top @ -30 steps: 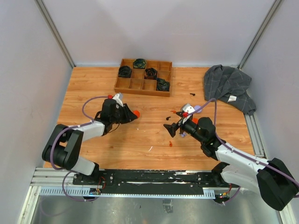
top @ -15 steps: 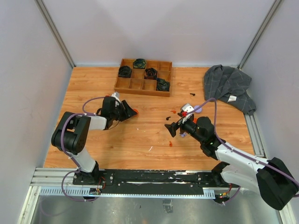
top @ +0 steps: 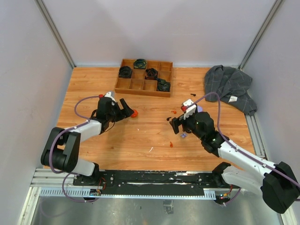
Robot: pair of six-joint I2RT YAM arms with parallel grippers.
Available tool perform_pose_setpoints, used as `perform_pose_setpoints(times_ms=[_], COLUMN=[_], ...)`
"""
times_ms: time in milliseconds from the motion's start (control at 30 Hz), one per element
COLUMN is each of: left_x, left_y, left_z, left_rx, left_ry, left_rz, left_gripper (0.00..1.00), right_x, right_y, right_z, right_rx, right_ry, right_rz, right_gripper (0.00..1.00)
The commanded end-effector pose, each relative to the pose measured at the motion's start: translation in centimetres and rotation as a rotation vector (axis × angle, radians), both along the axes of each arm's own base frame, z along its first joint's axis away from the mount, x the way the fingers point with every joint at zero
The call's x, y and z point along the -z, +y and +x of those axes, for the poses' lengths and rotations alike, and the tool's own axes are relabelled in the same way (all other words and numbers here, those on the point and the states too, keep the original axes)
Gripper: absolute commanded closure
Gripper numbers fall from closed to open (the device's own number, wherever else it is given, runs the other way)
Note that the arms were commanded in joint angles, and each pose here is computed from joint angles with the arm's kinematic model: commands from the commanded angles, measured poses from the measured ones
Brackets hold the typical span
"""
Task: Insert the wireless bluetooth earbuds into the charging case
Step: Place the charging case at the center of the board, then pick up the charging case at the center of the board.
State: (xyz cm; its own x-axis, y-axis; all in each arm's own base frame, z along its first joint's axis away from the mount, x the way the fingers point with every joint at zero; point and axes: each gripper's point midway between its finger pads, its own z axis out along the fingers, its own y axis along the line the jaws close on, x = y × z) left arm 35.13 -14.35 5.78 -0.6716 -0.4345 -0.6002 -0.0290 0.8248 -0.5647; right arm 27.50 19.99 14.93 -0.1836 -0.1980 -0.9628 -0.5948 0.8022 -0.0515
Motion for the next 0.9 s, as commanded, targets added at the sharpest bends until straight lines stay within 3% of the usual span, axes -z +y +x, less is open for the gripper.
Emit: perform_pose_setpoints(times_ms=[0,167,400,867], left_x=[-1.1,-2.3,-3.8,-3.0], left_y=[1.9,2.4,2.0,0.6], left_z=[-1.2,-3.0,-5.3,-8.1], left_rx=[-0.019,0.015,0.004,0.158], left_ry=[-0.038,-0.073,-0.125,-0.175], left_rz=[0.084,0.111,0.016,0.009], left_gripper=[0.05,0.01,0.01,0.01], right_x=[1.4,3.6,5.4,7.9], right_y=[-2.3,-3.8,-5.3,-7.8], right_z=[0.3,-0.1,-0.5,0.2], right_rx=[0.104,0.153,0.205,0.351], right_ry=[0.126,0.265,0.402,0.621], right_rz=[-0.118,-0.238,-0.316,-0.237], right_gripper=[0.04,0.06,0.09,0.2])
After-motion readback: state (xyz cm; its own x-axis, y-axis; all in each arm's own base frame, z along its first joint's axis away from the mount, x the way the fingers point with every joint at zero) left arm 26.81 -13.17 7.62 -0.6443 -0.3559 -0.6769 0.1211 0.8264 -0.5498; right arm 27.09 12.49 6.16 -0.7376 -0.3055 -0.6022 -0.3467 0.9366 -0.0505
